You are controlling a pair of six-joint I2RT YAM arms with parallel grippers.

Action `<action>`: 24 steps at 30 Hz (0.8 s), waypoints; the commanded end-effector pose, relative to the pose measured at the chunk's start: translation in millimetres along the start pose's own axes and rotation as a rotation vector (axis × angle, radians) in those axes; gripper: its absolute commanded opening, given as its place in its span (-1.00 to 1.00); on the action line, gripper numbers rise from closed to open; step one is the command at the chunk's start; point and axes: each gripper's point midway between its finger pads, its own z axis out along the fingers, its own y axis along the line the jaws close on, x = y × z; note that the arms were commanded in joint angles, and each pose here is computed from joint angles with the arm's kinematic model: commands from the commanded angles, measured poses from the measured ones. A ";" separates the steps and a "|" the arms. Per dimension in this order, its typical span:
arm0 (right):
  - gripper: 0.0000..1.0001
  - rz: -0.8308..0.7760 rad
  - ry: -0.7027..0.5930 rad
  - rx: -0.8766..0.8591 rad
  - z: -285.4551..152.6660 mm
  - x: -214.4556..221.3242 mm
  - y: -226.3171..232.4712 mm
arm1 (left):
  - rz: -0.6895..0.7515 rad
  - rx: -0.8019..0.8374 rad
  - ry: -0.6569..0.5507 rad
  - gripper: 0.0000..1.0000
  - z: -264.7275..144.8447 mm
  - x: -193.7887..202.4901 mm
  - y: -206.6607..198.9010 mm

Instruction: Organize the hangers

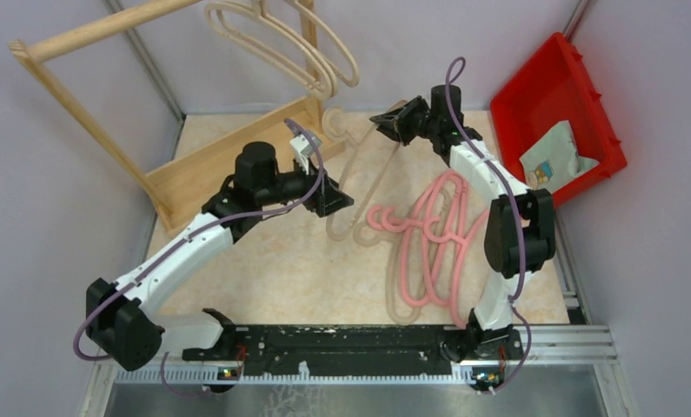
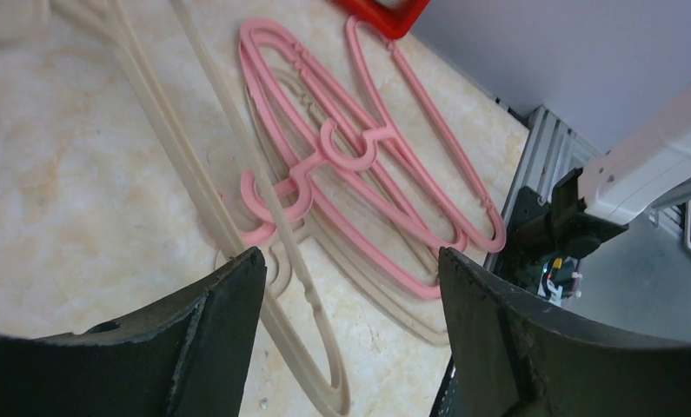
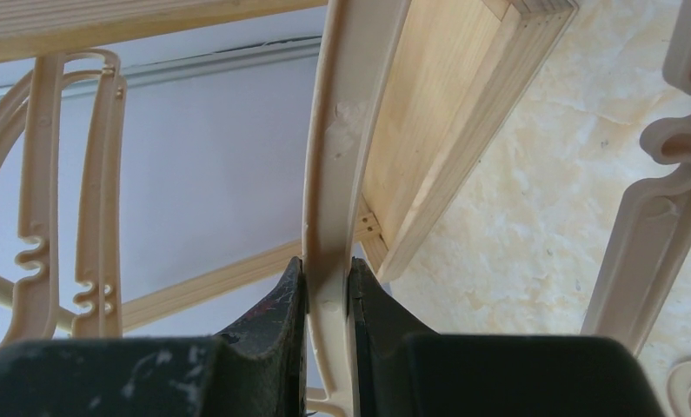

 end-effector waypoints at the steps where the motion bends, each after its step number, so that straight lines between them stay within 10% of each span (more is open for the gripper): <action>1: -1.00 -0.052 -0.021 -0.044 -17.6 -1.9 21.3 | 0.057 0.043 -0.091 0.58 -16.8 -47.5 -26.9; 24: -1.00 -0.019 0.023 -0.208 -44.4 10.6 80.8 | -0.064 -0.059 0.094 0.56 3.9 49.8 19.8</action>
